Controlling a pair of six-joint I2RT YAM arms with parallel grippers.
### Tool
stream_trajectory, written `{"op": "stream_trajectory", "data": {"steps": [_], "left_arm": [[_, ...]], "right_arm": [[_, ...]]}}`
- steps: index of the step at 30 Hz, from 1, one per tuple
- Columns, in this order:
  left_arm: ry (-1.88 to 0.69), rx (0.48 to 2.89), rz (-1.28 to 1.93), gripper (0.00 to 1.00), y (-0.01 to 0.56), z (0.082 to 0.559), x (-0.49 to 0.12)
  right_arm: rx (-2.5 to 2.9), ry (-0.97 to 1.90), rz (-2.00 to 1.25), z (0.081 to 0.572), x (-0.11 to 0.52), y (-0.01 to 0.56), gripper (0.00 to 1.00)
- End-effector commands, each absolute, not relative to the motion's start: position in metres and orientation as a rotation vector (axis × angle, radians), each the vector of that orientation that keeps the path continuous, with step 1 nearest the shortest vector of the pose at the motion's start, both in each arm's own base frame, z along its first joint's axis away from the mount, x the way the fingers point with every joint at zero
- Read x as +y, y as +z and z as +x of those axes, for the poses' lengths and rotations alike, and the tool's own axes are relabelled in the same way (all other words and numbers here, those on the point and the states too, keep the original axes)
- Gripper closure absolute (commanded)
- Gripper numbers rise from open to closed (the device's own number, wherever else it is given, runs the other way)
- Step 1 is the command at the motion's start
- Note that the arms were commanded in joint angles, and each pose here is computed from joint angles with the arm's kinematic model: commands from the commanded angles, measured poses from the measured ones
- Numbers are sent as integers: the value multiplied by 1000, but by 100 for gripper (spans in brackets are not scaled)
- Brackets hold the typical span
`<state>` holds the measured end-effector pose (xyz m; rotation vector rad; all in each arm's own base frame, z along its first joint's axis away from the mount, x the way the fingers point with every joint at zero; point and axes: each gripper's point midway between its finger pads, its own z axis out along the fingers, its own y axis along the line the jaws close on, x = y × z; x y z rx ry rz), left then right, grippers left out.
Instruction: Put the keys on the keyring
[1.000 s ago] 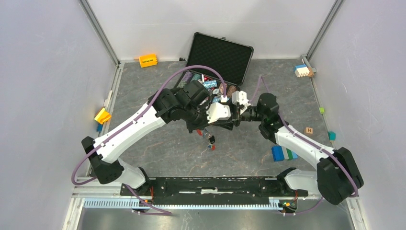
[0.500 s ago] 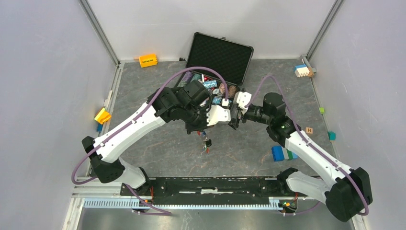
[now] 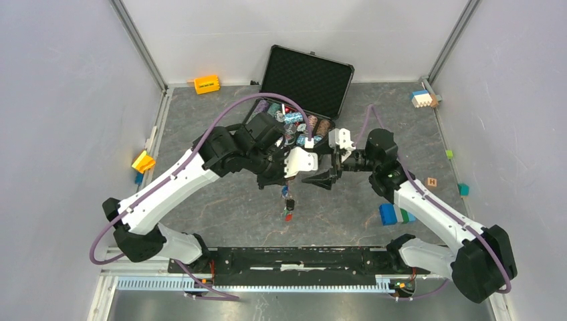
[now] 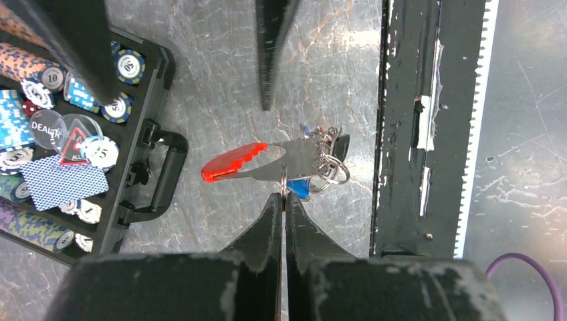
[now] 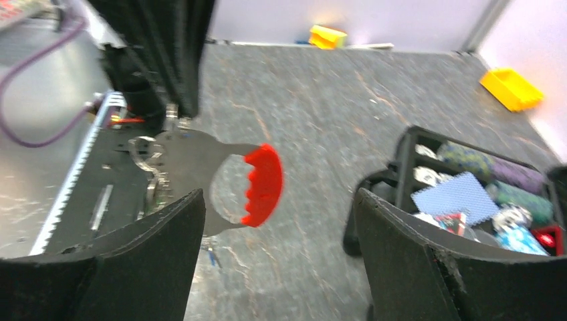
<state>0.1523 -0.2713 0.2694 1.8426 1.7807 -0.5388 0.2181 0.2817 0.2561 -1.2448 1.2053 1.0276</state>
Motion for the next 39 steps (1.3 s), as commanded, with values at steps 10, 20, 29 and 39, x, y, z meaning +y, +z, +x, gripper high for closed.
{"op": "stream_trajectory", "data": {"steps": [10, 20, 29, 39], "left_arm": [[-488, 1804, 1801, 98, 283, 165, -283], [-425, 1864, 1792, 98, 281, 166, -286], [-443, 1869, 1800, 98, 279, 162, -288], [-458, 1865, 1799, 98, 276, 161, -291]], "right_arm": [[1006, 1412, -1193, 164, 294, 298, 42], [1052, 1458, -1188, 167, 307, 283, 57], [1117, 1398, -1191, 180, 312, 272, 68], [1107, 1409, -1204, 175, 314, 272, 69]]}}
